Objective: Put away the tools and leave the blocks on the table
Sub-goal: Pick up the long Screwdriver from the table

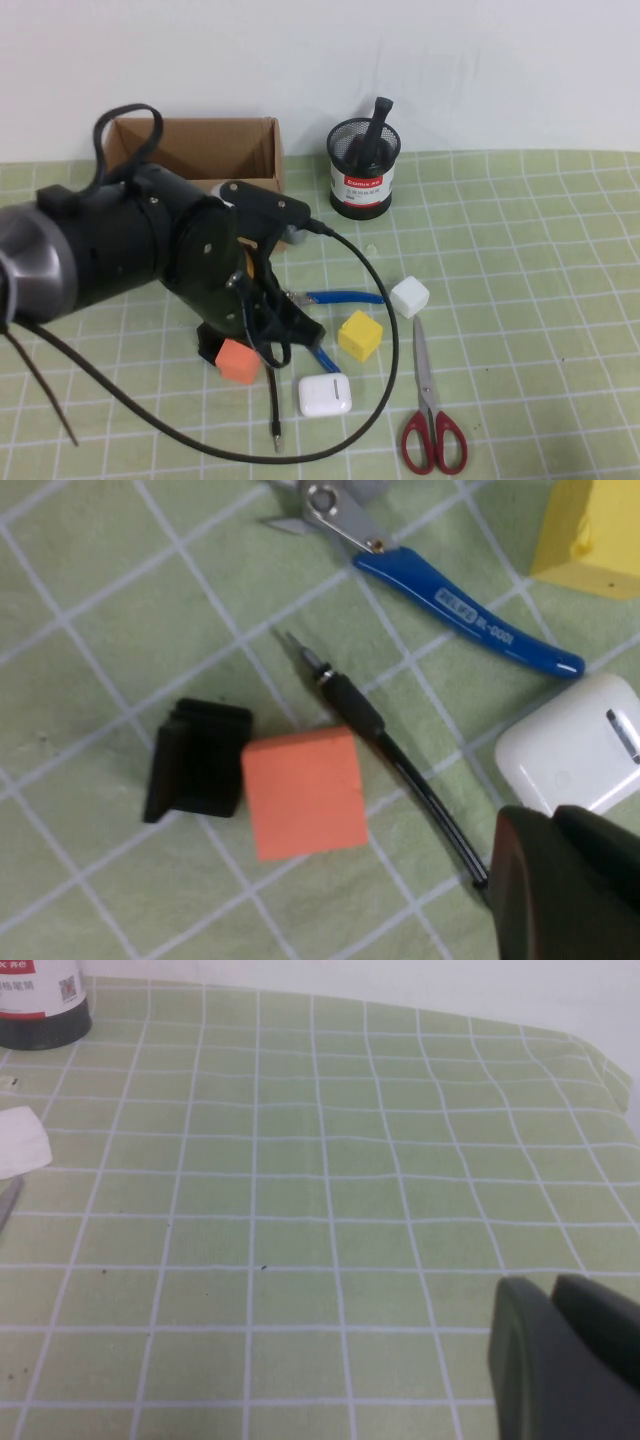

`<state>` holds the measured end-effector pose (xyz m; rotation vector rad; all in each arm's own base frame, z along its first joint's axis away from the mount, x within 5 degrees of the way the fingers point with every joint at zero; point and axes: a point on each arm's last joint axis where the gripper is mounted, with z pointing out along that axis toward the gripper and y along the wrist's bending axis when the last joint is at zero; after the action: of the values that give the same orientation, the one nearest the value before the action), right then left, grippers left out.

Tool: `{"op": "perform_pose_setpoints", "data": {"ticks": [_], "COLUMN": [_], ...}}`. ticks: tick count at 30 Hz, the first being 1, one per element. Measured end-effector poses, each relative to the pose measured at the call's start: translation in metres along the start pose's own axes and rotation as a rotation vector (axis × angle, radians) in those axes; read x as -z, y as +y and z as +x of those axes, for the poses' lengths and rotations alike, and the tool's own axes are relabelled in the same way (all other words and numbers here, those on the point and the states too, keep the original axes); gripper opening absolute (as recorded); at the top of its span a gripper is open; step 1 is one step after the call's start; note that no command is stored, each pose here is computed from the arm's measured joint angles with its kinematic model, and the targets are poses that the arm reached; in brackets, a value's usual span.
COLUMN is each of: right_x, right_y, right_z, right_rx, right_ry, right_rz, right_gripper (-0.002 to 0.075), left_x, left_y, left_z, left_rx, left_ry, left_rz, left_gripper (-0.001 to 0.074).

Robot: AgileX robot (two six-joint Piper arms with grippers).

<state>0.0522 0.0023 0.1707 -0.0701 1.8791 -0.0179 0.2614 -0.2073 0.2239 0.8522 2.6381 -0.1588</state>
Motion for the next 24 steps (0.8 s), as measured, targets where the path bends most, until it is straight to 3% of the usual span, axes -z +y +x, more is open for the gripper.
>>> {"op": "perform_pose_setpoints", "data": {"ticks": [5, 9, 12, 24], "right_x": [0.0, 0.0, 0.0, 0.0], "right_y": [0.0, 0.0, 0.0, 0.0], "right_z": [0.0, 0.0, 0.0, 0.0], "right_rx": [0.0, 0.0, 0.0, 0.0], "right_ry": [0.0, 0.0, 0.0, 0.0], "right_rz": [0.0, 0.0, 0.0, 0.0], "right_gripper": [-0.0011, -0.0011, -0.0011, -0.0011], "left_x": [-0.02, -0.047, -0.064, -0.083], "left_y": [-0.004, -0.007, -0.007, 0.0], "left_z": [0.002, 0.006, 0.007, 0.005], "left_rx": [0.042, 0.101, 0.144, 0.189], "left_ry": [0.055, 0.128, 0.135, 0.112], "left_rz": [0.032, 0.057, 0.051, 0.011], "left_gripper": [0.0028, 0.0143, 0.0186, 0.0202]}}
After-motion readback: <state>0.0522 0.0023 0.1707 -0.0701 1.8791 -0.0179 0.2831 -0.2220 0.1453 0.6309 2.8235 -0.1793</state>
